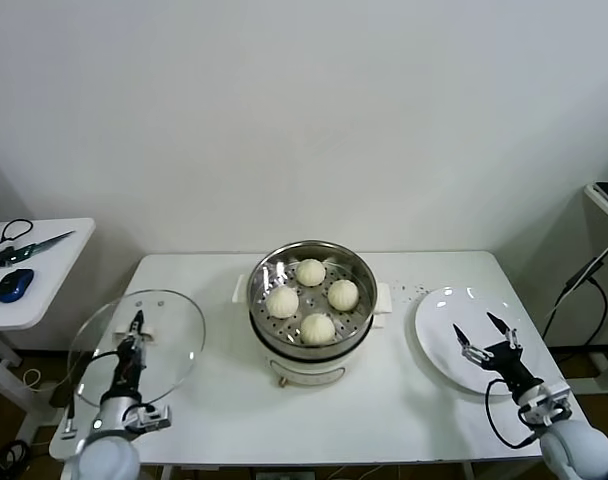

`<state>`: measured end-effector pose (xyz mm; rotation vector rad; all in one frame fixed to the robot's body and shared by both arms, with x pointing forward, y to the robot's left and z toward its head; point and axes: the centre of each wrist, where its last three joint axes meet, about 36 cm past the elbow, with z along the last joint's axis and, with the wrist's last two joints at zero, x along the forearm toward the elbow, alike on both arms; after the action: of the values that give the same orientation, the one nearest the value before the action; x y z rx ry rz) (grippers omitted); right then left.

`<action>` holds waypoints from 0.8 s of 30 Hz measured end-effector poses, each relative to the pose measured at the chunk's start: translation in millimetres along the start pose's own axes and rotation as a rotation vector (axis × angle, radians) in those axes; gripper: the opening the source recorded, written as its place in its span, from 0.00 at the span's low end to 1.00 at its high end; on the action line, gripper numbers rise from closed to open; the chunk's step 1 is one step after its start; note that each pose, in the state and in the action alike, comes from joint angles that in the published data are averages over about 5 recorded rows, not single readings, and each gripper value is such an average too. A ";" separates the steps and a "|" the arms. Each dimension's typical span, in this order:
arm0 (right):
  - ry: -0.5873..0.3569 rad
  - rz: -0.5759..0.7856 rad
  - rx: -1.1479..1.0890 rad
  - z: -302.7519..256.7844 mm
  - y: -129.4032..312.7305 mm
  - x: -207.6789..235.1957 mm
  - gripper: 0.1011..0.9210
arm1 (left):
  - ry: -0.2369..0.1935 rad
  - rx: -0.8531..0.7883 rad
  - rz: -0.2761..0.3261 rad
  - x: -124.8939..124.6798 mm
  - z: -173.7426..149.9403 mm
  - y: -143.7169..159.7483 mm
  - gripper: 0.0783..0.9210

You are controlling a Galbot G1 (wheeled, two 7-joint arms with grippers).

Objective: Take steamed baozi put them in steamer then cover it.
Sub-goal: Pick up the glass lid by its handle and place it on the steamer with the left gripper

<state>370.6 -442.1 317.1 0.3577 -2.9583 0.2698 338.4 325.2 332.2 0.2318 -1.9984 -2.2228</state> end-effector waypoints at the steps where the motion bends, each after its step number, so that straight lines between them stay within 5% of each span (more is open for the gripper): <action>1: 0.001 0.000 0.003 0.0 -0.6 -0.9 0.88 | 0.005 -0.003 -0.011 3.5 -0.3 7.0 0.09; 12: 0.009 -0.001 0.036 -2.5 -11.1 -11.9 0.88 | 0.024 -0.009 -0.130 20.7 -22.1 82.9 0.09; 24: 0.001 0.012 0.052 -3.8 -19.0 -24.5 0.88 | -0.071 0.055 -0.149 5.4 -115.8 137.7 0.09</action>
<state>399.4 -454.0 319.7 0.3459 -2.9581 0.3487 357.9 196.9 457.0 0.3218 -2.1472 -2.2959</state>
